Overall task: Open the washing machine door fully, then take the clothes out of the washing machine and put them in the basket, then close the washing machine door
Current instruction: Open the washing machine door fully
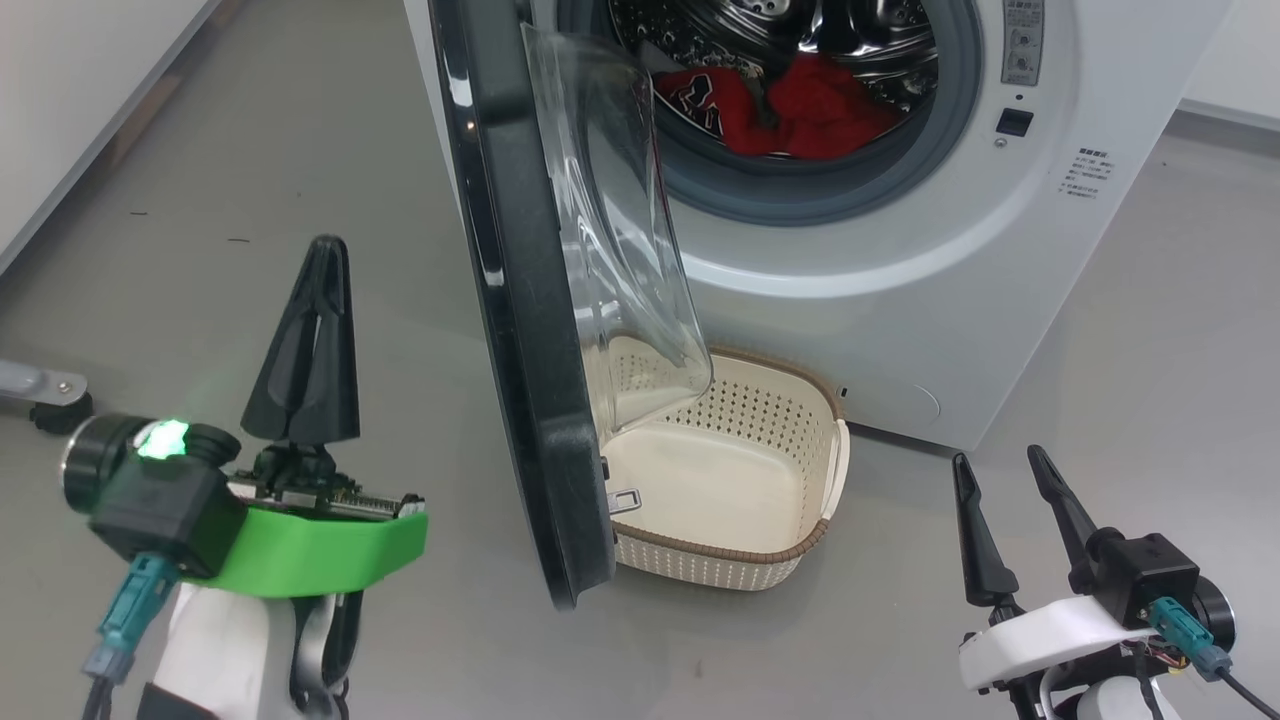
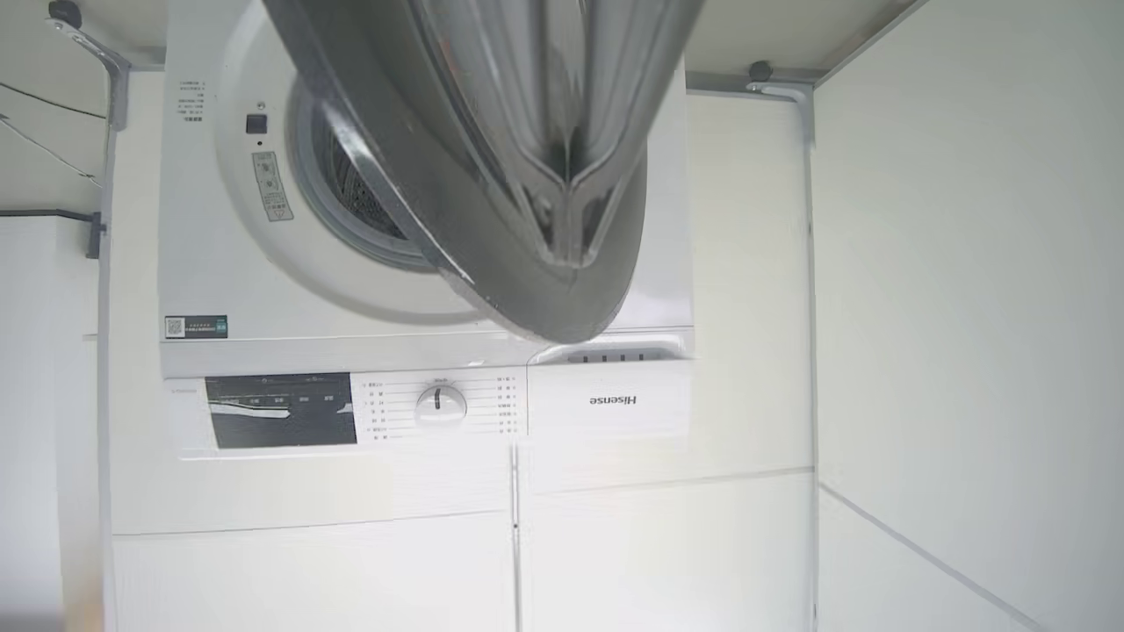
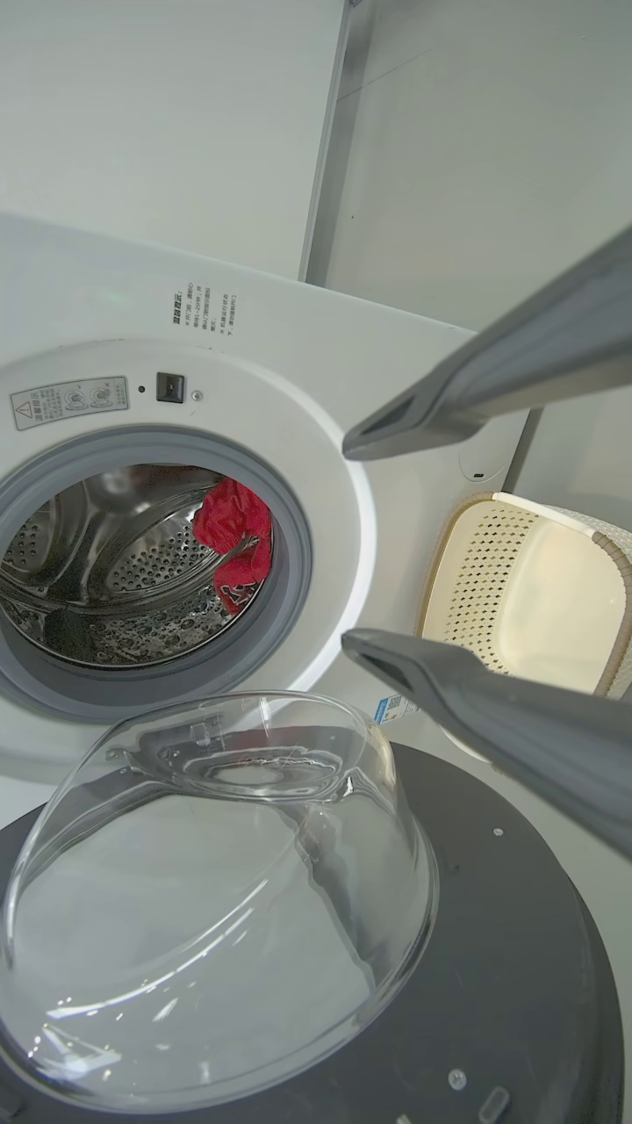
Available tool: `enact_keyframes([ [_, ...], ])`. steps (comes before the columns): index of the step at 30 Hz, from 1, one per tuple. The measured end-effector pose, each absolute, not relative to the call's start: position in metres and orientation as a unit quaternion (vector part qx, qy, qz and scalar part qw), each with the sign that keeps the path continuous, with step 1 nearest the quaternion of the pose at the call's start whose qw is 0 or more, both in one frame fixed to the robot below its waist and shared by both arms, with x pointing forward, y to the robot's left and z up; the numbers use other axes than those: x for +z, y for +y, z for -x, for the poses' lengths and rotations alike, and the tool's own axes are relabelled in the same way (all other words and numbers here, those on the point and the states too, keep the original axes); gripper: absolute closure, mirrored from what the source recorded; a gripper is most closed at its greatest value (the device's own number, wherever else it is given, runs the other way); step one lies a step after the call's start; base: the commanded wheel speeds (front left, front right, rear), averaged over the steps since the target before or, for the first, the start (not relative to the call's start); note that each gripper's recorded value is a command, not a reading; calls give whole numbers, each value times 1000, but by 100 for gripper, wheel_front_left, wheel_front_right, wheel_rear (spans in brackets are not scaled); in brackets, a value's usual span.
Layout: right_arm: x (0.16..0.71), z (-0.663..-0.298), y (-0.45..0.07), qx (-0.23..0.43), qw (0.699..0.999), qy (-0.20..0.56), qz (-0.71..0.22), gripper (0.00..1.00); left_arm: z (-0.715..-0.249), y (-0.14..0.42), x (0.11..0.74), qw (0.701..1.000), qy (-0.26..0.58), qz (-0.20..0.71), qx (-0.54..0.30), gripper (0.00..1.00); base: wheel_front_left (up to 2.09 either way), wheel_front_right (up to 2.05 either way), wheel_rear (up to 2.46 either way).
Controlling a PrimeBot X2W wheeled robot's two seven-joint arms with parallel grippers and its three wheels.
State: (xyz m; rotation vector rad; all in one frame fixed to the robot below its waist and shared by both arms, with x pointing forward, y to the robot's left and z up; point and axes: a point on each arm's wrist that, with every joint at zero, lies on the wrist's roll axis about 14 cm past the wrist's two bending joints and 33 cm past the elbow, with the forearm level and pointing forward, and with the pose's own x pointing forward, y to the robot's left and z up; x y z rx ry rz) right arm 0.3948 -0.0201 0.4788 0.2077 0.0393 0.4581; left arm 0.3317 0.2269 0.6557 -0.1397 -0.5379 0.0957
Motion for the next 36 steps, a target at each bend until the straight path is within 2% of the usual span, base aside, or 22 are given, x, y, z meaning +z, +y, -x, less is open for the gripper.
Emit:
enact_keyframes([
  [6,480,-393,-19,231,967,18,-104,0,-320,202,705,939,-339,53,1,100,0,0,0],
  [12,481,-391,-21,231,967,16,-103,0,-316,149,709,933,-343,65,-89,100,0,0,0],
  [22,479,-391,-24,228,968,19,-104,0,-318,83,631,958,-188,122,-177,100,0,0,0],
  [31,472,-392,-28,221,969,28,-103,0,-319,74,562,971,-52,153,-177,100,0,0,0],
  [36,468,-393,-29,218,970,32,-101,0,-323,83,546,975,-22,154,-158,100,0,0,0],
])
